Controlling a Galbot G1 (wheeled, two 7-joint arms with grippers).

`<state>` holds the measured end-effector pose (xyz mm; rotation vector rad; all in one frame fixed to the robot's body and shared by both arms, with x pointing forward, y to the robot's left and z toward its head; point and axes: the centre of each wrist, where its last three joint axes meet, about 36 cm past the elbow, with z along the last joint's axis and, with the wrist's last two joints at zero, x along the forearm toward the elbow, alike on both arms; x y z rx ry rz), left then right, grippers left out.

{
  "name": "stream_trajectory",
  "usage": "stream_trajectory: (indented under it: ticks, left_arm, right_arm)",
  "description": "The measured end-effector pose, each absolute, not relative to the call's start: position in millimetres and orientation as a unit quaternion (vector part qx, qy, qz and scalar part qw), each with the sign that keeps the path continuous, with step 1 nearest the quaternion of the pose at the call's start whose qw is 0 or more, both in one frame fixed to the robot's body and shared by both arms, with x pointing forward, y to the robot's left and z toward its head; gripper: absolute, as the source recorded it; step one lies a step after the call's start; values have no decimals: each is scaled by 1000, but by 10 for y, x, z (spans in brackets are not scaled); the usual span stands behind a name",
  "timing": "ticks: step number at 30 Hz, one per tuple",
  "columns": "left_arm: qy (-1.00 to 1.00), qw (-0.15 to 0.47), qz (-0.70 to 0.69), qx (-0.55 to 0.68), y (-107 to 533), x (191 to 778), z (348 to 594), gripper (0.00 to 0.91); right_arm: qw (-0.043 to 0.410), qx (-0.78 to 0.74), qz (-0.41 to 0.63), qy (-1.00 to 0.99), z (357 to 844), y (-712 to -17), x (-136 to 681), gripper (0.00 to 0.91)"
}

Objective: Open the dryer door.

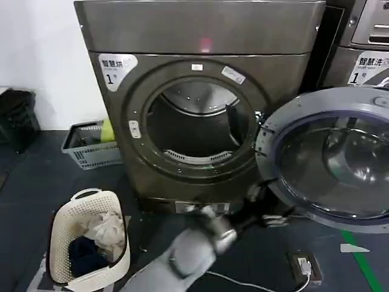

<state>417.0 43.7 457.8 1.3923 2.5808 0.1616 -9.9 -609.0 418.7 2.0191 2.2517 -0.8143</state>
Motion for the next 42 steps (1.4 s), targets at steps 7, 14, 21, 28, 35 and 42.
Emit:
stream_trajectory:
  ticks: [7,14,21,28,35,42]
  left_arm:
    - [904,82,56,415,1261,3622,4590,907]
    - [945,13,98,311,1886,3087,4597,907]
    - [973,-87,92,193,2185,2789,4715,907]
    - [968,-236,66,55,2551,2950,4803,907]
    - [932,-355,59,-36,3013,3174,4863,907]
    - [902,-422,-24,-92,3370,3484,4924,907]
  right_arm:
    - [-1,629,-257,734,4146,-6185,-5,907]
    - [-1,613,-254,749,4063,-6308,112,907]
    - [3,600,-242,762,3945,-6400,255,907]
    - [-1,585,-239,775,3822,-6424,308,907]
    - [-6,573,-237,785,3728,-6377,338,907]
    - [-11,568,-240,787,3688,-6331,265,907]
